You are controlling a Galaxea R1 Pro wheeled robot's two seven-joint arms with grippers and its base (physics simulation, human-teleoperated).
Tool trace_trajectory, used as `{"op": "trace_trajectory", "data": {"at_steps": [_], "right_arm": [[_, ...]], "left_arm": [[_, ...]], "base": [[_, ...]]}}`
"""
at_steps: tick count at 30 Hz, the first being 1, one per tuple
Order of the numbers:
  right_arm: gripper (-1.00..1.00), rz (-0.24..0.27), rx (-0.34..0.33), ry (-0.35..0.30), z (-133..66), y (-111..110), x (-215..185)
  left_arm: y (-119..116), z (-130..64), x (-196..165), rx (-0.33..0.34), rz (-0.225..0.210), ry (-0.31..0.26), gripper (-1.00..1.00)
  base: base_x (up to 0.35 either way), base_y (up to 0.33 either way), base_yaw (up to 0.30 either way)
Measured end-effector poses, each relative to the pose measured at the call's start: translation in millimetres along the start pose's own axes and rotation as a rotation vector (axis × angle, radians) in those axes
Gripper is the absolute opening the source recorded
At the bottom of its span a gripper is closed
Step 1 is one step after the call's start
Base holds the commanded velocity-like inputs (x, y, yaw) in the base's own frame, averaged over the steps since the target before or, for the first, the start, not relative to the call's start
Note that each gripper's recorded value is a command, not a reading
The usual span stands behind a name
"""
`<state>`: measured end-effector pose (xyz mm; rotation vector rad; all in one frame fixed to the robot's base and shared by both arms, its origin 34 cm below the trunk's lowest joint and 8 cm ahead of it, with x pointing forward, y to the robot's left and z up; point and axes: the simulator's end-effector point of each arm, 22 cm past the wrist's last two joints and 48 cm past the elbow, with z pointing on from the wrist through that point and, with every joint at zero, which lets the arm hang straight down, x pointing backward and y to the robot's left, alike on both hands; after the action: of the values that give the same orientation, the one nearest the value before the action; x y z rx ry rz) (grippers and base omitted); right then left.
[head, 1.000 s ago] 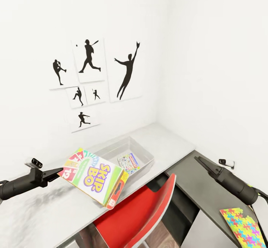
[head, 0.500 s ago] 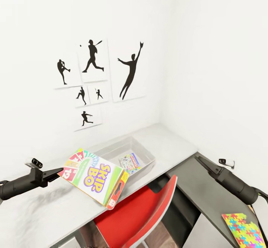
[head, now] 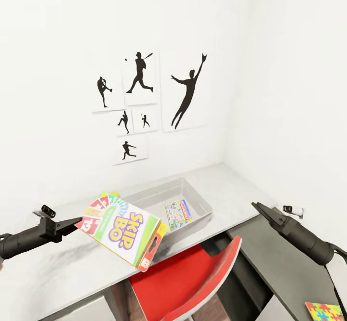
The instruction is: Put all the toys in the child's room - the three board games (two on the bed and one on the table), the two jigsaw puzzles on the table, and the tennis ball on the table - inside the toy box on the table in the child's room.
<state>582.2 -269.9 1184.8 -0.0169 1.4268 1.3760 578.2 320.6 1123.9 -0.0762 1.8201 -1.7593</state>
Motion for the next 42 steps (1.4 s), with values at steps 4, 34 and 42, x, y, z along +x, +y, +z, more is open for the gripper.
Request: {"op": "trace_trajectory", "data": {"at_steps": [4,34,42], "right_arm": [[1.00,0.002,0.001,-0.001,-0.5,-0.7,0.2],[1.00,0.001,-0.006,-0.004,-1.0,1.7,-1.2],[1.00,-0.003,-0.008,-0.006,-1.2,4.1,-2.5]], "left_arm": [[0.6,0.5,0.4,-0.001,-0.001,0.001,-1.00],[-2.2,0.7,-0.2,0.003,0.006,0.000,-1.00],[-5.1,0.4,-0.5,0.004,0.011,-0.001,-1.00]], "base": [[0.241,0.009,0.127],[0.160,-0.053,0.004],[0.082,0.000,0.000]]}}
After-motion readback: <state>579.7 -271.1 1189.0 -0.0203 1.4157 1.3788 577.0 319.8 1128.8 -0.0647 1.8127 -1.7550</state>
